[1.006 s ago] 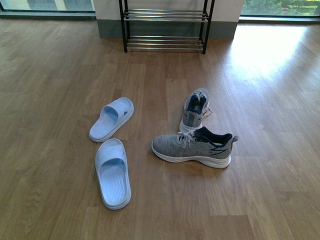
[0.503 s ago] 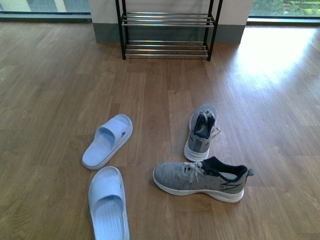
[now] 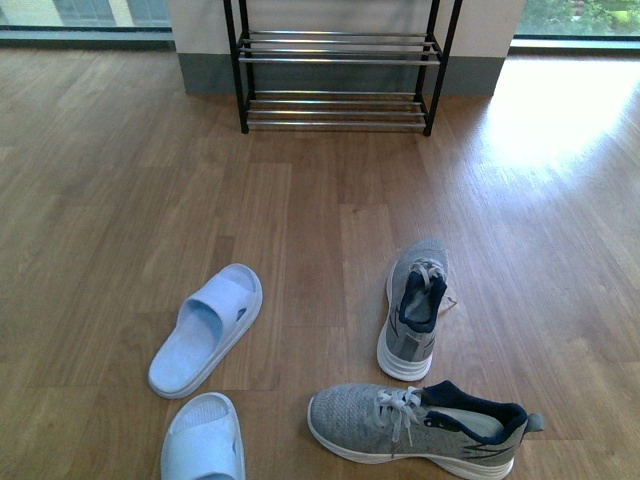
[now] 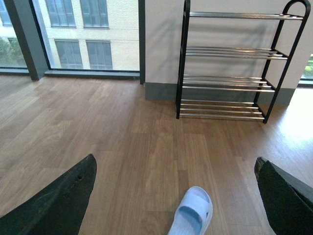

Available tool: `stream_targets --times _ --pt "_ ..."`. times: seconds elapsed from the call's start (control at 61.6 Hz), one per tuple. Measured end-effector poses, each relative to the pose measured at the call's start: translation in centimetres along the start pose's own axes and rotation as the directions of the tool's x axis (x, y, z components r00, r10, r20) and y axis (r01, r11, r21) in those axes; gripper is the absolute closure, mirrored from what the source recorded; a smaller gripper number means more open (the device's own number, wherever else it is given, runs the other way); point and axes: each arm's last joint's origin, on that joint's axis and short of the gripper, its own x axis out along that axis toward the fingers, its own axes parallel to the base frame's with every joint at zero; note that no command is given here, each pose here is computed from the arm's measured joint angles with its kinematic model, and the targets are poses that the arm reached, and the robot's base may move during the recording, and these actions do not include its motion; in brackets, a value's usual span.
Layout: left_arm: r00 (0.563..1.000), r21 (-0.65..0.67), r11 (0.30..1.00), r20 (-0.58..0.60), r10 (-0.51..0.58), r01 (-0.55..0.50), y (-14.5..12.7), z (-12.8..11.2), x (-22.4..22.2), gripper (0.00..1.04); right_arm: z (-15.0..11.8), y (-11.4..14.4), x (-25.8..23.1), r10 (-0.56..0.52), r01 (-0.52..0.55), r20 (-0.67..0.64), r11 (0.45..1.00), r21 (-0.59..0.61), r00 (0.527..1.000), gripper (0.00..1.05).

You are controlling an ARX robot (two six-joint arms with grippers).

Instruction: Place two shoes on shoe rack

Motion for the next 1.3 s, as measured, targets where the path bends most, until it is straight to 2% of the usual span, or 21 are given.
stream_targets --times 0.081,0.26,0.39,0.438,0.536,0.665,0.795,0.958,1.055,1.298 --pt "1.0 0.0 1.0 0.0 0.0 0.0 0.0 0.0 0.0 0.09 -0.2 -0.1 0.5 -0.064 0.061 -0.123 0.998 -0.026 0.99 0.09" --pt "1.0 0.0 1.0 0.0 0.0 0.0 0.0 0.0 0.0 0.09 1.0 -1.1 4.2 -0.04 0.031 -0.206 0.999 -0.045 0.978 0.09" --pt "1.0 0.0 1.0 0.0 0.0 0.0 0.0 0.0 0.0 0.09 0.2 -2.0 9.0 -0.026 -0.003 -0.295 0.995 -0.1 0.955 0.09" --pt "1.0 0.0 1.0 0.0 0.0 0.0 0.0 0.0 0.0 0.09 -0.9 -2.3 11.0 -0.005 -0.036 -0.343 0.993 -0.115 0.939 0.09" --pt "1.0 0.0 1.0 0.0 0.0 0.0 0.0 0.0 0.0 0.09 -4.7 -2.4 14.9 0.044 -0.14 -0.488 0.977 -0.162 0.872 0.09" --pt "1.0 0.0 1.0 0.0 0.0 0.0 0.0 0.0 0.0 0.09 -11.4 -2.3 17.7 0.093 -0.298 -0.688 0.936 -0.186 0.72 0.09" --pt "1.0 0.0 1.0 0.0 0.0 0.0 0.0 0.0 0.0 0.09 -16.6 -2.0 19.3 0.112 -0.41 -0.784 0.891 -0.192 0.611 0.09" --pt "1.0 0.0 1.0 0.0 0.0 0.0 0.0 0.0 0.0 0.09 -21.4 -2.1 21.1 0.116 -0.487 -0.835 0.851 -0.196 0.538 0.09" --pt "1.0 0.0 1.0 0.0 0.0 0.0 0.0 0.0 0.0 0.09 -23.4 -2.2 22.1 0.117 -0.505 -0.853 0.843 -0.184 0.508 0.09" --pt "1.0 0.0 1.0 0.0 0.0 0.0 0.0 0.0 0.0 0.09 -27.1 -3.0 24.6 0.107 -0.509 -0.87 0.842 -0.178 0.482 0.09"
